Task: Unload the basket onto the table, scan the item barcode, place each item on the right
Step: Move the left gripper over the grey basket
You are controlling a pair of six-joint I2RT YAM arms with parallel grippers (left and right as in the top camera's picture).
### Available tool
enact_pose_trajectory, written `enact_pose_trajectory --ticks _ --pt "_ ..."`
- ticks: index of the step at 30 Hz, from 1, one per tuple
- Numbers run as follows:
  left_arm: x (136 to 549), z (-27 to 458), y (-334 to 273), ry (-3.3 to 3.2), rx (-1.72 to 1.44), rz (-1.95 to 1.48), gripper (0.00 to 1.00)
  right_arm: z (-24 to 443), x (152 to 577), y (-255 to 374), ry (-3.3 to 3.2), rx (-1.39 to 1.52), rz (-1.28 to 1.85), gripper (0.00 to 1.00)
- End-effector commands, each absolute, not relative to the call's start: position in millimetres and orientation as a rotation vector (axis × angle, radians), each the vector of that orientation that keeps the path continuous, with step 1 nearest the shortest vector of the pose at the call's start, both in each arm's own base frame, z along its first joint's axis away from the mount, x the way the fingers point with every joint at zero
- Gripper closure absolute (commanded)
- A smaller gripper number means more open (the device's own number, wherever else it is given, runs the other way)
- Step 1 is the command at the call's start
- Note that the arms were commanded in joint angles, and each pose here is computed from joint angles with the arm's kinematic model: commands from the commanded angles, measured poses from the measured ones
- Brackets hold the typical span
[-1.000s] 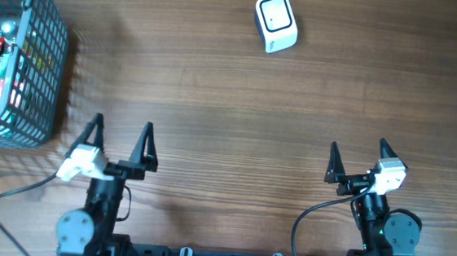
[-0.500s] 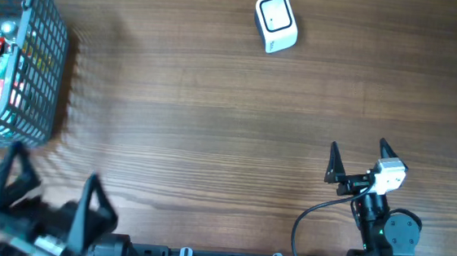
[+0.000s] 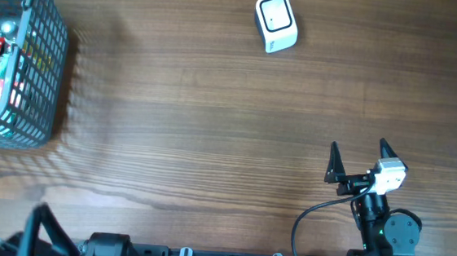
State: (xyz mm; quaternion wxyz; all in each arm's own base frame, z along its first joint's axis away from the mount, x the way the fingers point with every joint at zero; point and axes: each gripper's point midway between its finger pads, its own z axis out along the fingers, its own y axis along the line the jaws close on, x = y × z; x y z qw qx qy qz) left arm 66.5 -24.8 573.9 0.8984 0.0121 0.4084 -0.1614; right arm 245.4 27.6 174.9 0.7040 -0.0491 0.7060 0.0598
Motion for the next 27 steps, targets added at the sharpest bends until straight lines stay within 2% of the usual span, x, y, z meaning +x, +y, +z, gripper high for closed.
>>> enact_pose_trajectory --ticks 1,8,17,23,27 --pt "86.6 595.6 -37.5 0.979 0.084 -0.353 0.00 176.5 244.5 31.2 1.562 -0.116 0.157 0.00" --pt "129.4 607.9 -57.4 1.288 0.180 -0.378 0.00 176.6 244.5 31.2 1.562 -0.116 0.157 0.00" --pt "196.2 571.3 -60.3 1.621 0.135 -0.416 0.00 176.6 244.5 31.2 1.562 -0.116 0.157 0.00" --pt "209.5 556.1 -59.7 1.691 0.119 -0.417 0.00 176.6 244.5 31.2 1.562 -0.116 0.157 0.00" --pt "215.5 554.5 -38.7 1.695 0.021 -0.310 0.00 176.6 244.5 31.2 1.562 -0.116 0.158 0.00"
